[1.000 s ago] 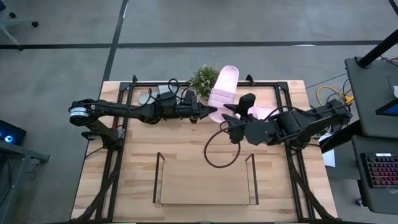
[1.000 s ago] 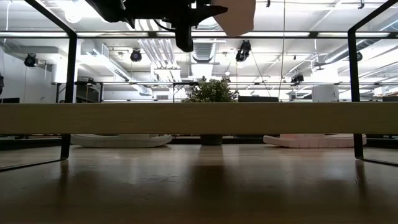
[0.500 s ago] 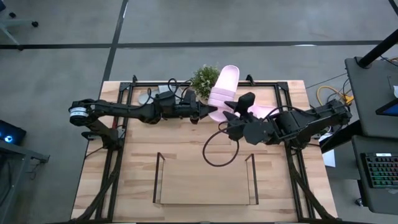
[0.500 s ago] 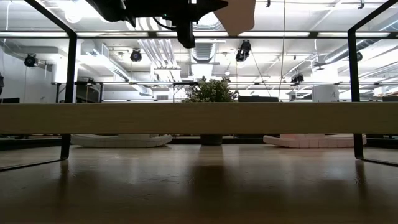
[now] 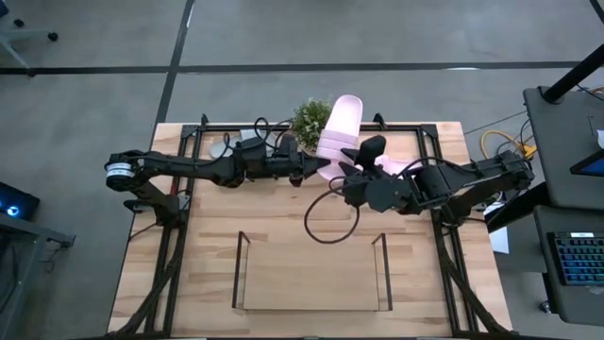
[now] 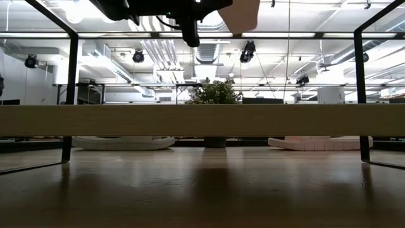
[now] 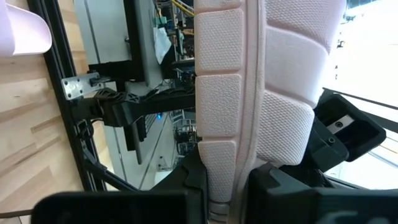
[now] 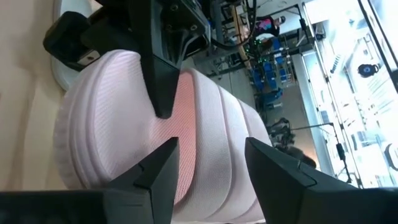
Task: Pick and place slides into the shelf
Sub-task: Put the top pink slide on the shelf
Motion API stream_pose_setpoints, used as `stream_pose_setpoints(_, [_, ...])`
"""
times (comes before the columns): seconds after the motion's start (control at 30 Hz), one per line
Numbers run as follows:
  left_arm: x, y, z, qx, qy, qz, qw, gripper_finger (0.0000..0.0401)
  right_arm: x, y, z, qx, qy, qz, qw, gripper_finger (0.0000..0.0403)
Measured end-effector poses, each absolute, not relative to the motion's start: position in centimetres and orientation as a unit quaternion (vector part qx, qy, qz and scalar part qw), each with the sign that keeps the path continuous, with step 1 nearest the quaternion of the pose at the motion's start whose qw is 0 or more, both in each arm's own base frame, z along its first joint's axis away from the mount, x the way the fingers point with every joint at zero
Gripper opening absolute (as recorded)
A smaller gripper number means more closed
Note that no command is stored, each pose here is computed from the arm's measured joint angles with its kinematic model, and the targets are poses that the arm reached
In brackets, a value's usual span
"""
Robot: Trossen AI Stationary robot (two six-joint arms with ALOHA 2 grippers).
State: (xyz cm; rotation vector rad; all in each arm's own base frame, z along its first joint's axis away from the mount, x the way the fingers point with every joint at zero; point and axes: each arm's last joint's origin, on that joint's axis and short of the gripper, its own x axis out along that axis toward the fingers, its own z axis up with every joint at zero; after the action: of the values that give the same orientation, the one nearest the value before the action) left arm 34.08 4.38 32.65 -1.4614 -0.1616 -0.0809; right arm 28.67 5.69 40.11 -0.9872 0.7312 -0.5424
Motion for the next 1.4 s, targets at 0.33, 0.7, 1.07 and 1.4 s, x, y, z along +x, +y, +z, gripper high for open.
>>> stream_pose_setpoints(0.33, [34.11, 4.23, 32.61, -0.668, -0.075, -0.034, 0.74, 0.0028, 28.88, 5.56, 40.39, -0.45, 0.328, -0.279, 0.782, 0.0119])
stream_pose_setpoints(0.7, [34.1, 4.2, 32.67, -0.667, -0.077, -0.035, 0.74, 0.0027, 29.03, 5.38, 40.55, -0.415, 0.311, -0.299, 0.801, 0.0024])
stream_pose_setpoints(1.07, [34.09, 4.18, 32.68, -0.665, -0.074, -0.038, 0.742, 0.006, 29.0, 5.35, 40.62, -0.421, 0.313, -0.309, 0.793, 0.001])
stream_pose_setpoints(1.4, [34.09, 4.12, 32.65, -0.664, -0.071, -0.041, 0.743, 0.0146, 28.99, 5.28, 40.63, -0.424, 0.315, -0.313, 0.789, 0.0009])
